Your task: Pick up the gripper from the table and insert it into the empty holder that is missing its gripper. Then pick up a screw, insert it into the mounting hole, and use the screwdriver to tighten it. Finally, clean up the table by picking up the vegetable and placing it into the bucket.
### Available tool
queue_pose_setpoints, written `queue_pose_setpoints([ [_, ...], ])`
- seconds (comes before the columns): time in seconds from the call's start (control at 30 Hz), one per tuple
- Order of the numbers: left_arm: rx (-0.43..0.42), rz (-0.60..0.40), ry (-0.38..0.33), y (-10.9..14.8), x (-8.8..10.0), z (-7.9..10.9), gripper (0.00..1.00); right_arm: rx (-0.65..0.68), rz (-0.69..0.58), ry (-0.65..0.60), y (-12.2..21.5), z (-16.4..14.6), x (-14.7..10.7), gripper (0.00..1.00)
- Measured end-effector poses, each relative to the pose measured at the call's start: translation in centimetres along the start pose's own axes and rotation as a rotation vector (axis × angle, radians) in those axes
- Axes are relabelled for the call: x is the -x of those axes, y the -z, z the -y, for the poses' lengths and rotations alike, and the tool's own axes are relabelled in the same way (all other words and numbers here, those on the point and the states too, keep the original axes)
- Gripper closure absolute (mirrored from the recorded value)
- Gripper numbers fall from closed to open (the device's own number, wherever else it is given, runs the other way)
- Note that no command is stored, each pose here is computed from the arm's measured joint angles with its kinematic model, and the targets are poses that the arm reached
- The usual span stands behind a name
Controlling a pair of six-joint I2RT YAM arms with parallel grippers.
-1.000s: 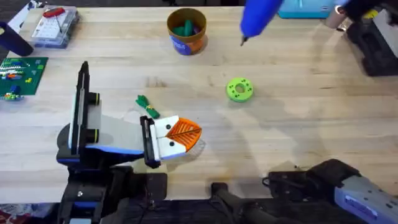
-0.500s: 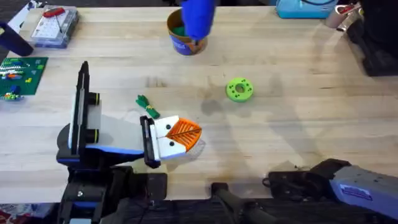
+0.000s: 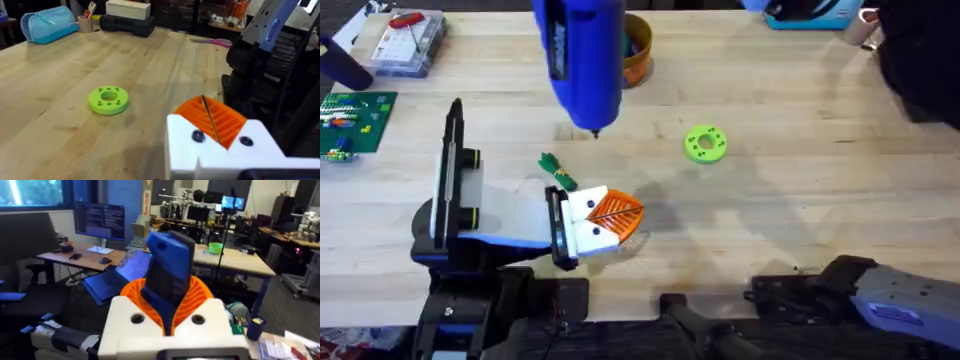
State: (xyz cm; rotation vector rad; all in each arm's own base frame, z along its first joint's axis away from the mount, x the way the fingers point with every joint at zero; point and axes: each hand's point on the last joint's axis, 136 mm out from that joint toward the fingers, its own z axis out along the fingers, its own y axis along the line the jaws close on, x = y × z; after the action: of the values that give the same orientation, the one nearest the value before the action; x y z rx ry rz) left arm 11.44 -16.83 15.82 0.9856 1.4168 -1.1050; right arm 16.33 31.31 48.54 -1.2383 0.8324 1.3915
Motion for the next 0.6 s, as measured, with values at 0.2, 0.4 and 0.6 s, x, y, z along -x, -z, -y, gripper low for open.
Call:
queue_pose_setpoints([
  [0.2, -0.001, -0.001, 0.003, 0.0, 0.0, 0.0, 0.986, 0.039, 0.002, 0.017, -0.6, -1.0, -0.8, 0.952],
  [0.4, -0.002, -0.001, 0.004, 0.0, 0.0, 0.0, 0.986, 0.095, 0.021, 0.060, -0.8, -2.5, -2.2, 0.954],
  [0.6, 0.002, -0.001, 0.002, 0.0, 0.0, 0.0, 0.986, 0.107, 0.023, 0.039, -0.4, -3.1, -4.4, 0.953],
])
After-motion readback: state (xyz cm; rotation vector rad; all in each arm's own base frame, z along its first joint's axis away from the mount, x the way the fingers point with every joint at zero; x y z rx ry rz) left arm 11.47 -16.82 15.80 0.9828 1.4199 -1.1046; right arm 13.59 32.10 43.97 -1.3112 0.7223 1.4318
